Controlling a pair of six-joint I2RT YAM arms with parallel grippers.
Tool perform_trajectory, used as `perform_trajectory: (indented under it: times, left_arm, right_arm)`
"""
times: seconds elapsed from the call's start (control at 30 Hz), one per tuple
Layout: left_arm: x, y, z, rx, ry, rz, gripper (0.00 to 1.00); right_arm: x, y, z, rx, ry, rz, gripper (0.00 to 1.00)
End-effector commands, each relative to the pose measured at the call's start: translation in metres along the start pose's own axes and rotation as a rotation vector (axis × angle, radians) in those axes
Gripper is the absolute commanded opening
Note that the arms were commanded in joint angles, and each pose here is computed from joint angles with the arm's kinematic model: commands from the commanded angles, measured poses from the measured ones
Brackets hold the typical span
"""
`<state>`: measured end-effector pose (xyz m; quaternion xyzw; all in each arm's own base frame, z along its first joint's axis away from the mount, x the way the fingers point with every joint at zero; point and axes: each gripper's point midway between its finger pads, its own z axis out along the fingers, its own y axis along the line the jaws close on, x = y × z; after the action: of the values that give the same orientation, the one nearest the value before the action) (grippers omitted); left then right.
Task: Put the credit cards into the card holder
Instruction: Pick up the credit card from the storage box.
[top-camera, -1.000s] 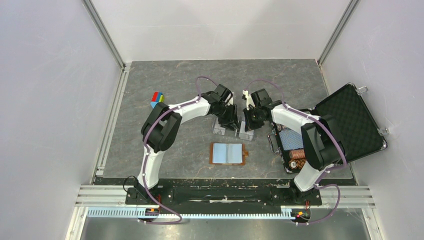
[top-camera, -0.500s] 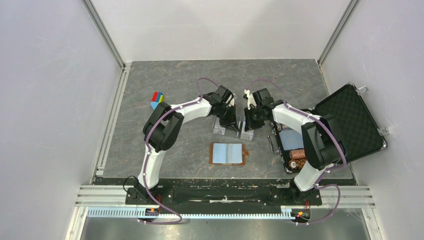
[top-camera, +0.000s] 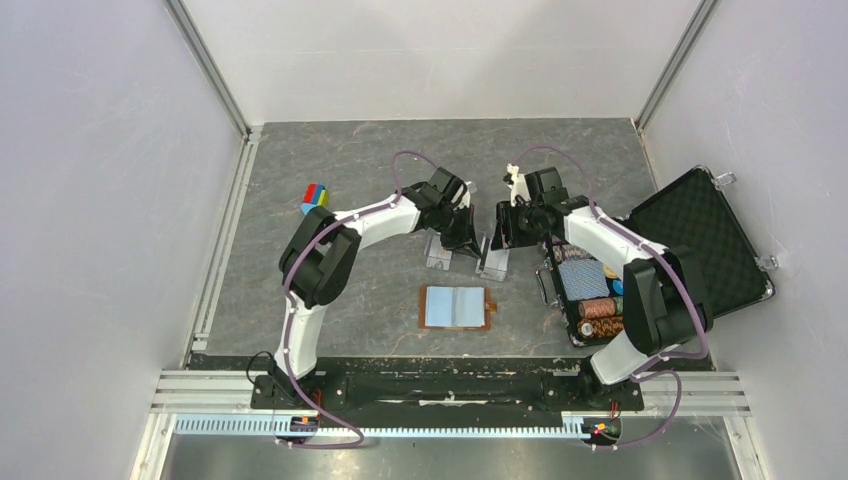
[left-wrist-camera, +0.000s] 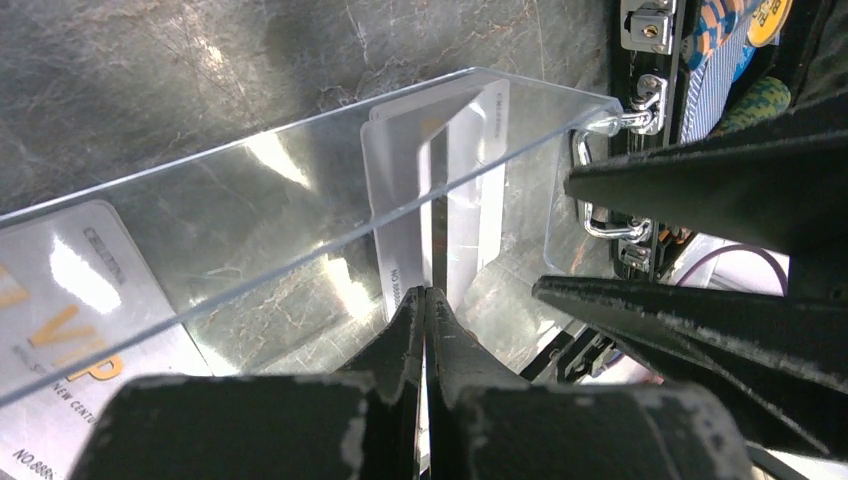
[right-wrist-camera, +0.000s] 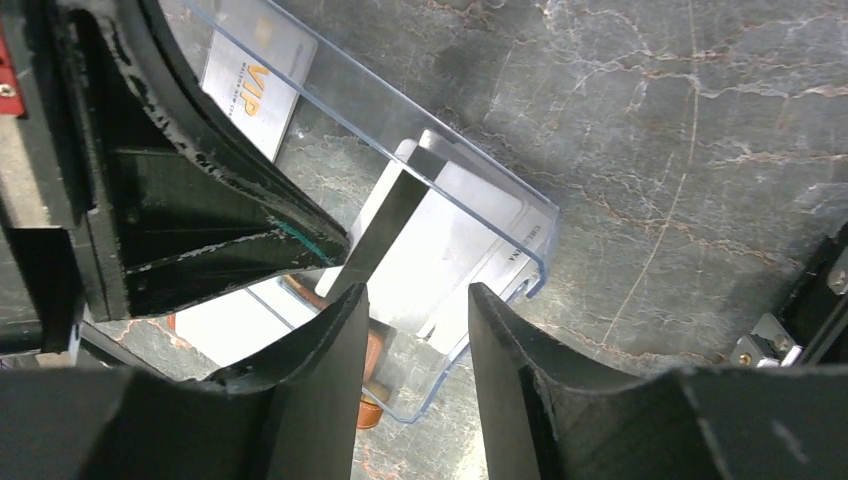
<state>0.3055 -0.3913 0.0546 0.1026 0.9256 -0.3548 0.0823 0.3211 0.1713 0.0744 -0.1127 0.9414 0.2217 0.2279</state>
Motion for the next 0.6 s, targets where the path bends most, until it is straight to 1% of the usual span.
perform_trajectory:
  times: [0.0,0.23,0.37,0.5,0.57]
  left_arm:
    - [-0.014,-0.031,-0.023,0.087,-0.076,0.059,0.02]
    - [-0.015,-0.038,-0.024,0.116,-0.071,0.069,0.02]
    - [-0.015,-0.044,-0.020,0.146,-0.061,0.066,0.02]
    - [-0.011,-0.043,-0.007,0.151,-0.024,0.057,0.02]
    - [-0.007,-0.044,-0.001,0.152,-0.004,0.054,0.05]
  right_arm:
    - [-0.024,0.006,-0.016,-0.026,-0.078,-0.004,0.46]
    - [-0.024,0.006,-0.017,-0.035,-0.081,-0.001,0.53]
    - [-0.024,0.006,-0.018,-0.040,-0.086,0.003,0.55]
    - [-0.024,0.005,-0.019,-0.043,-0.089,0.010,0.55]
    - [-0.025,0.005,-0.020,-0.044,-0.096,0.010,0.55]
